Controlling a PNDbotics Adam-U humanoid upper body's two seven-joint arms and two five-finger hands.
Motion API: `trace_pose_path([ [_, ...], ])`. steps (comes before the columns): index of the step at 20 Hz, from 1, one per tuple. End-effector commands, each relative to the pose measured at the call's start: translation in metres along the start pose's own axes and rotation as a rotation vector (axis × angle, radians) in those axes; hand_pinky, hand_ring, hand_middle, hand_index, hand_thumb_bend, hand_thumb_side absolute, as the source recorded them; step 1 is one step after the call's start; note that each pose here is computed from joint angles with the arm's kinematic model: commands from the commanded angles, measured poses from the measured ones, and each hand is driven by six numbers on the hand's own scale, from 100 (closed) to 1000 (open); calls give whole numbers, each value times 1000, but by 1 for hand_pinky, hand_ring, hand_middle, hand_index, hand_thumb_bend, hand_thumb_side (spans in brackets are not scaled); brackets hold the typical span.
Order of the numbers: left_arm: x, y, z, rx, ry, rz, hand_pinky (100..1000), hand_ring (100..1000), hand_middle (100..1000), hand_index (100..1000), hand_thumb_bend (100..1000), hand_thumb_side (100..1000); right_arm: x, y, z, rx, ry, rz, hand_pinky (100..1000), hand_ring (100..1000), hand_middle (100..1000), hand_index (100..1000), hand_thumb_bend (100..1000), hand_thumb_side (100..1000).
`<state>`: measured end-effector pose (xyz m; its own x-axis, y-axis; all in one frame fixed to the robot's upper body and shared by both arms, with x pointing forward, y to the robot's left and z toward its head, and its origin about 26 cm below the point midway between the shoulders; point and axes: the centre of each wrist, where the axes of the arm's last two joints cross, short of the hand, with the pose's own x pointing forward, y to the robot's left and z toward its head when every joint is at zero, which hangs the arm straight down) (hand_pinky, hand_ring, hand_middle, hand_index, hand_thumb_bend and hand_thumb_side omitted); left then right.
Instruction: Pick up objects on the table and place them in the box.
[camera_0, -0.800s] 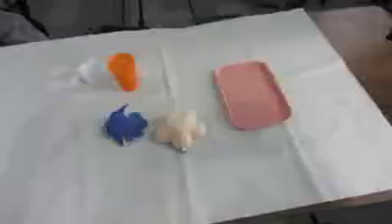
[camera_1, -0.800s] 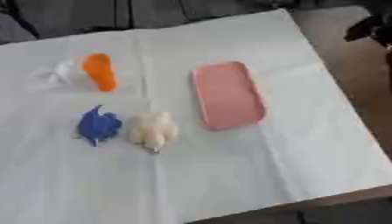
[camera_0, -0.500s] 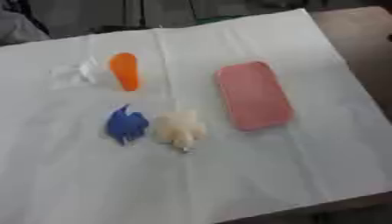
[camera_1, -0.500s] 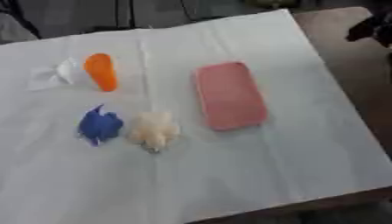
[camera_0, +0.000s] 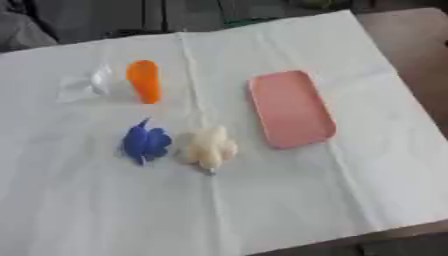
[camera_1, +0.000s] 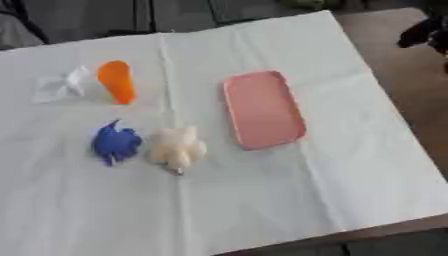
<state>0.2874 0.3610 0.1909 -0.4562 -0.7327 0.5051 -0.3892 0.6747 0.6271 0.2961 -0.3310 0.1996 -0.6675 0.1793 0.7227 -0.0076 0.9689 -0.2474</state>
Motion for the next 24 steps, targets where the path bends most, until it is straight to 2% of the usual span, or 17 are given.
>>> trace_pose_path([
  [1, 4, 8, -4, 10, -24, -26, 652, 812, 767, 836, 210, 536, 10, -5, -5, 13, -34, 34, 553, 541, 795, 707, 100, 742],
  [4, 4, 9, -5, 6, -24, -30, 652, 812, 767, 836, 213, 533, 10, -5, -5, 13, -33, 35, 553, 541, 795, 707, 100, 742],
  [5, 4, 9, -5, 4, -24, -33, 664, 812, 774, 841, 274, 465, 10, -5, -5, 13, -33, 35, 552, 541, 795, 708, 100, 742],
  [8, 2, 19, -18, -63, -34, -163, 675, 814, 782, 846, 297, 446, 10, -5, -5, 16, -31, 37, 553, 540, 796, 708, 100, 742],
  [9, 1, 20, -20, -75, -35, -186, 699, 819, 797, 851, 337, 428, 10, -5, -5, 16, -31, 38, 553, 540, 796, 708, 100, 742],
  [12, -14, 34, -40, -202, 14, -387, 725, 824, 814, 867, 366, 407, 9, -6, -4, 18, -28, 39, 553, 540, 796, 708, 100, 743],
  [15, -29, 42, -52, -273, 61, -498, 741, 826, 824, 880, 389, 391, 9, -5, -4, 21, -24, 39, 552, 539, 796, 708, 100, 743],
  [16, -35, 45, -58, -309, 82, -536, 759, 826, 828, 864, 445, 396, 9, -5, -4, 23, -24, 38, 552, 539, 796, 708, 100, 743],
  [17, -42, 49, -65, -348, 104, -569, 759, 826, 828, 864, 445, 396, 8, -5, -4, 26, -23, 38, 552, 539, 796, 708, 100, 743],
  [18, -49, 51, -70, -388, 116, -590, 772, 835, 837, 865, 494, 505, 8, -5, -4, 29, -23, 37, 552, 538, 796, 708, 100, 744],
  [19, -56, 52, -77, -449, 126, -599, 776, 836, 838, 867, 504, 515, 8, -4, -4, 34, -22, 36, 552, 538, 796, 708, 100, 744],
  [20, -63, 54, -82, -495, 134, -607, 791, 834, 843, 869, 570, 530, 8, -4, -4, 38, -21, 35, 552, 538, 796, 708, 100, 745],
  [21, -69, 57, -88, -535, 143, -626, 791, 834, 843, 869, 570, 530, 8, -4, -4, 41, -21, 34, 552, 538, 796, 708, 100, 745],
  [22, -74, 59, -92, -564, 150, -645, 798, 829, 847, 865, 640, 555, 8, -3, -4, 44, -20, 33, 551, 537, 796, 708, 100, 746],
  [24, -81, 59, -102, -619, 169, -699, 799, 828, 847, 864, 648, 559, 8, -3, -5, 50, -20, 32, 551, 537, 796, 708, 100, 746],
])
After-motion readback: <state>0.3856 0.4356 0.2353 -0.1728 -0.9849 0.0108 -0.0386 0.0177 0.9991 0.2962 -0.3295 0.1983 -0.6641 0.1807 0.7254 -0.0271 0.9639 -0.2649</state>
